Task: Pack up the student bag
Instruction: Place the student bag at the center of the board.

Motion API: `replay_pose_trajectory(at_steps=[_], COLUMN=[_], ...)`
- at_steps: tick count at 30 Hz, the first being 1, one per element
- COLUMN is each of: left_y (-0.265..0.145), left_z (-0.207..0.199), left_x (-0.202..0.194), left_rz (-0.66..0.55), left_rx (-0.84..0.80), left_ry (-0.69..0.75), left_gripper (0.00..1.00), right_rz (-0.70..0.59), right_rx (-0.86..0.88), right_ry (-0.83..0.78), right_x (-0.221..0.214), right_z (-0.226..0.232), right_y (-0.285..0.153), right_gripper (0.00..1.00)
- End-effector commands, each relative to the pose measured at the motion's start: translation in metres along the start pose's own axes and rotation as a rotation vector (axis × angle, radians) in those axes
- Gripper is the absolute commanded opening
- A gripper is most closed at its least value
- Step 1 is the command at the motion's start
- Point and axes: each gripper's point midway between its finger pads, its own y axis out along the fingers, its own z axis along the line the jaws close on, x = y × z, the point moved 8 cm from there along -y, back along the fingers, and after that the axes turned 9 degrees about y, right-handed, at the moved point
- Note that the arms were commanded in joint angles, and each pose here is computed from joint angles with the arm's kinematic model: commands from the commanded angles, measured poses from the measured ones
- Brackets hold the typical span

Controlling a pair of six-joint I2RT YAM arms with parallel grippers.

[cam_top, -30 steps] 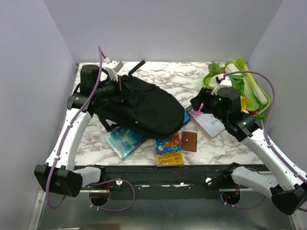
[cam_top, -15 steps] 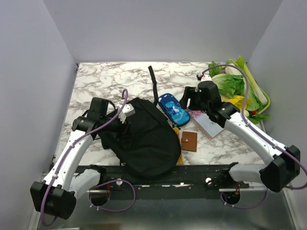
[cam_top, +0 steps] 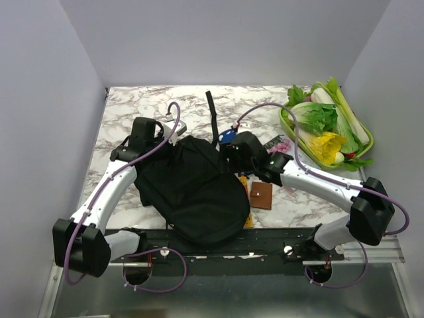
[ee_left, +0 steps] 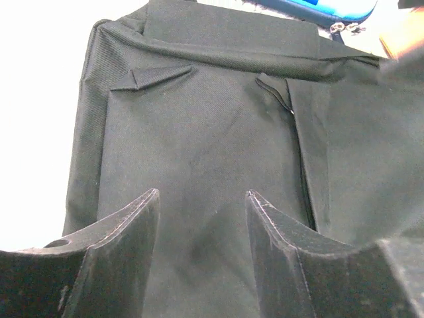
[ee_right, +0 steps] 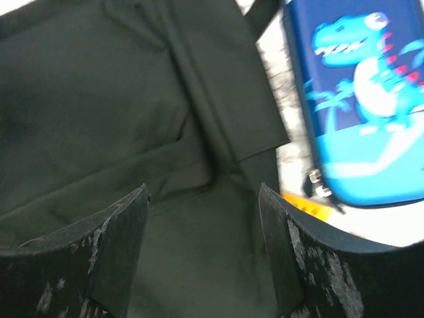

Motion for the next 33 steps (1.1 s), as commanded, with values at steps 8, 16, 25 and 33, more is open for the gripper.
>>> replay_pose_trajectory(at_steps=[8,16,25,33], left_y=[0.006,0.027,0.032,0.074], left_z=[-0.045,-0.053,-0.042,-0.039], left_x=[-0.020,-0.039,0.020,0.054], left_rz=[-0.003,0.178,0.088,0.117], left_rx=[-0.227,-0.159,-0.124,-0.226], left_ry=[0.054,0.217,0.279,0.104], left_gripper=[0.61,0.60,0.63,0.64], right_rz=[0.055,0.106,0.115,0.074], right_rx=[0.029,-0.051,-0.107,-0.132], right_ry=[0.025,0.058,-0.002,-0.032], right_x=[-0.075,-0.108,-0.145,-0.154], right_z=[0.008,-0.016,-0.023,-0.022], right_y=[0.000,0.008,0.005,0.001], right_gripper=[0.73,0.65,0.57,0.55])
